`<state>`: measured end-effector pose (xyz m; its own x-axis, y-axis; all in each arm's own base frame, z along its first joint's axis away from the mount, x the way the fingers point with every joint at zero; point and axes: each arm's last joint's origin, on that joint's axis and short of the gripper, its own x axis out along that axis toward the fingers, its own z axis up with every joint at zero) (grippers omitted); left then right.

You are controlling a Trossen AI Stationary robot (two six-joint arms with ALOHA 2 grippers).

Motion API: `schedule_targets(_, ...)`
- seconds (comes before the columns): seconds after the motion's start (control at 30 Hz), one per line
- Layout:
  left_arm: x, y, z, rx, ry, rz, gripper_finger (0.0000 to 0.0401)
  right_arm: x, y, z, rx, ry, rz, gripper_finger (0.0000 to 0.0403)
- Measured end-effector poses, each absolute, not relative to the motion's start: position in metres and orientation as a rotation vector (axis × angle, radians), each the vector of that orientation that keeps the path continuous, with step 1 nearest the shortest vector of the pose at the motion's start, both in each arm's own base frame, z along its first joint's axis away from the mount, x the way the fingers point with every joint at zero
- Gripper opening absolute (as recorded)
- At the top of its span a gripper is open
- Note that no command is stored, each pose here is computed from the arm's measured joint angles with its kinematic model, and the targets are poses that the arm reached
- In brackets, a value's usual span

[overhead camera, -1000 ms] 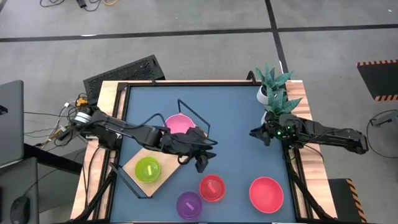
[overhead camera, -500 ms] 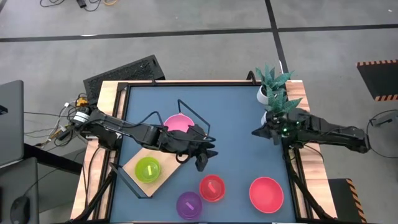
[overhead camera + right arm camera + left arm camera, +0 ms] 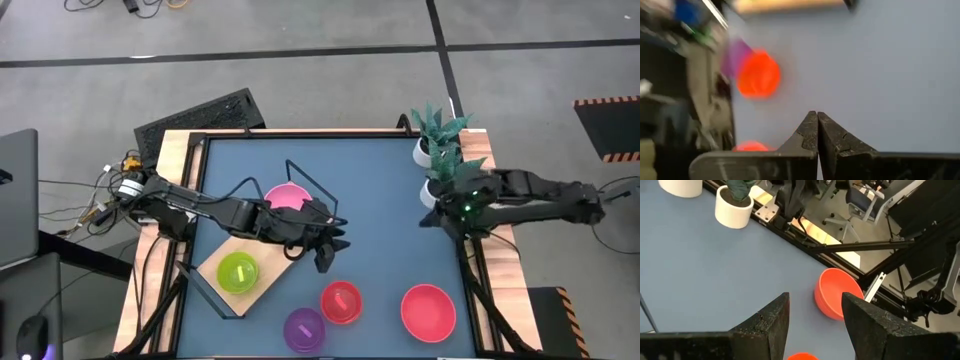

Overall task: Place and stack bowls onto a shelf
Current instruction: Stack the large orange bowl on top of the pink bowl on the shelf

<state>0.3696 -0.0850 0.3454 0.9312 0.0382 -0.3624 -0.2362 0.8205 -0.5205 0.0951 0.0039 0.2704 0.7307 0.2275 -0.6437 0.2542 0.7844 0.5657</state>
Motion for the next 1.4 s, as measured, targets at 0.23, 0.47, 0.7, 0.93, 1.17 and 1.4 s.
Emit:
schedule_targets(0.23,0.37,-0.086,0.345,-0.603,0.361,0.125,0.0164,0.094,0.022,0.254,0.731,1.08,-0.065,0.0018)
schedule_targets(0.47,0.37,-0.086,0.345,-0.626,0.363,0.121,0.0164,0.087,0.048,0.252,0.804,1.173,-0.071,0.0018)
schedule_targets(0.7,0.37,-0.083,0.345,-0.628,0.346,0.154,0.0164,0.084,0.076,0.251,0.809,1.174,-0.072,0.0021)
schedule_targets(0.93,0.372,-0.073,0.346,-0.6,0.329,0.197,0.0164,0.088,0.107,0.24,0.787,1.205,-0.122,0.0021)
schedule_targets(1.17,0.374,-0.061,0.345,-0.569,0.331,0.225,0.0164,0.104,0.143,0.225,0.762,1.216,-0.069,0.0021)
schedule_targets(1.4,0.375,-0.052,0.344,-0.571,0.343,0.233,0.0164,0.119,0.169,0.208,0.784,1.218,-0.056,0.0021)
